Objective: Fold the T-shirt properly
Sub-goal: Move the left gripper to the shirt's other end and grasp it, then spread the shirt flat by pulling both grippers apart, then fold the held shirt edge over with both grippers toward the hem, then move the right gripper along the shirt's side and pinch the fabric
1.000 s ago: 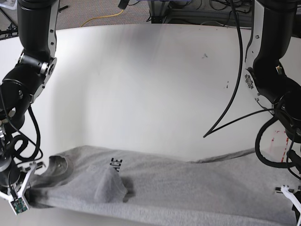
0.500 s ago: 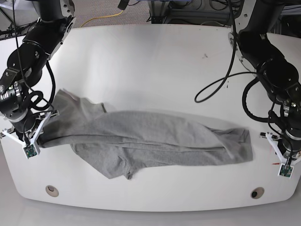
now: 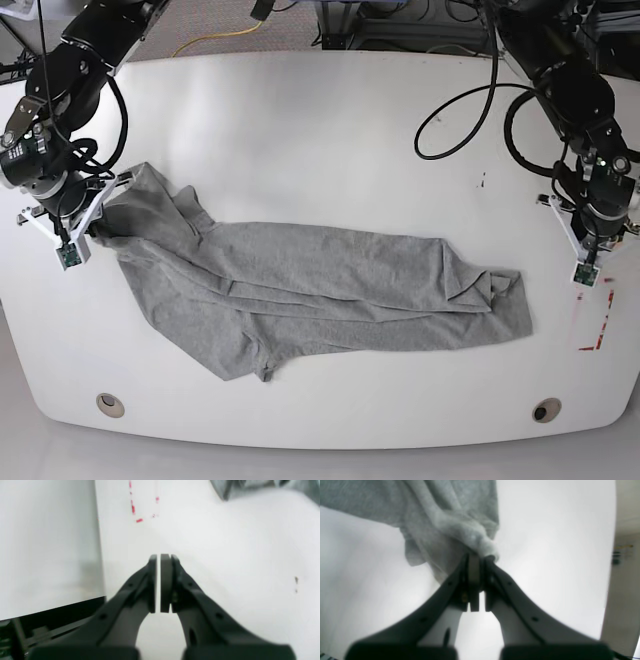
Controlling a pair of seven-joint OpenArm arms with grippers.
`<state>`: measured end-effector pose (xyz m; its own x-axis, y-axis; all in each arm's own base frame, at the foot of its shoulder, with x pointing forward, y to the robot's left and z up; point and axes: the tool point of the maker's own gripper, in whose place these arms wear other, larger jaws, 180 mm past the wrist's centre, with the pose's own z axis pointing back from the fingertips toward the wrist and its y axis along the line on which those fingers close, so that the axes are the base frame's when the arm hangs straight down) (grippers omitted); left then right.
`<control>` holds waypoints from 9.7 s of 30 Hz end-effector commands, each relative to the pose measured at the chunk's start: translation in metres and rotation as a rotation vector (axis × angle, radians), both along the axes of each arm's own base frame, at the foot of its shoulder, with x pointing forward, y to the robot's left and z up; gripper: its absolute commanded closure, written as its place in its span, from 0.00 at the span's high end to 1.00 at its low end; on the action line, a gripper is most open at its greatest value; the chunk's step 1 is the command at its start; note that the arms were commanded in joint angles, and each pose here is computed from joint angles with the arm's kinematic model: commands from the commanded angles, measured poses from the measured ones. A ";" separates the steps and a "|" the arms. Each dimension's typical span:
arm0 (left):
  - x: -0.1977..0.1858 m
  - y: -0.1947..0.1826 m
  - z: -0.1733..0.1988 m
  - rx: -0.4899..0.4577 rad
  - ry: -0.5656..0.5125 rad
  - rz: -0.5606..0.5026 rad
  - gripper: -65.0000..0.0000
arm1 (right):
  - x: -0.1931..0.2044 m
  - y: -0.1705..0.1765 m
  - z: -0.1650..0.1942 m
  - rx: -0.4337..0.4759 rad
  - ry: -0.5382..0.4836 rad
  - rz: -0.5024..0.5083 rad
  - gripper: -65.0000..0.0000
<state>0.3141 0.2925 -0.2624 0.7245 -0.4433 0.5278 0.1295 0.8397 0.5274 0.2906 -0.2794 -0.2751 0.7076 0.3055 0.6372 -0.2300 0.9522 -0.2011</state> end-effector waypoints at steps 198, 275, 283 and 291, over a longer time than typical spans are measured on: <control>0.033 0.042 -0.074 -0.236 0.064 0.057 0.68 | -0.065 0.033 -0.091 0.568 0.093 -0.163 0.94; -0.038 0.056 -0.095 -0.113 0.157 0.037 0.60 | 0.034 0.092 -0.036 0.812 -0.037 0.151 0.00; -0.040 0.057 -0.096 -0.114 0.160 0.040 0.60 | 0.062 0.113 -0.033 0.857 -0.027 0.212 0.00; -0.040 0.058 -0.096 -0.114 0.159 0.042 0.60 | 0.073 0.092 -0.036 0.854 -0.026 0.176 0.00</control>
<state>0.2671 0.3437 -0.3708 0.8348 -0.3467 0.4277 0.1830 0.9074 0.3783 0.3502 -0.1785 -0.3315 0.7247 -0.1644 0.6692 -0.3698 0.7267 0.5790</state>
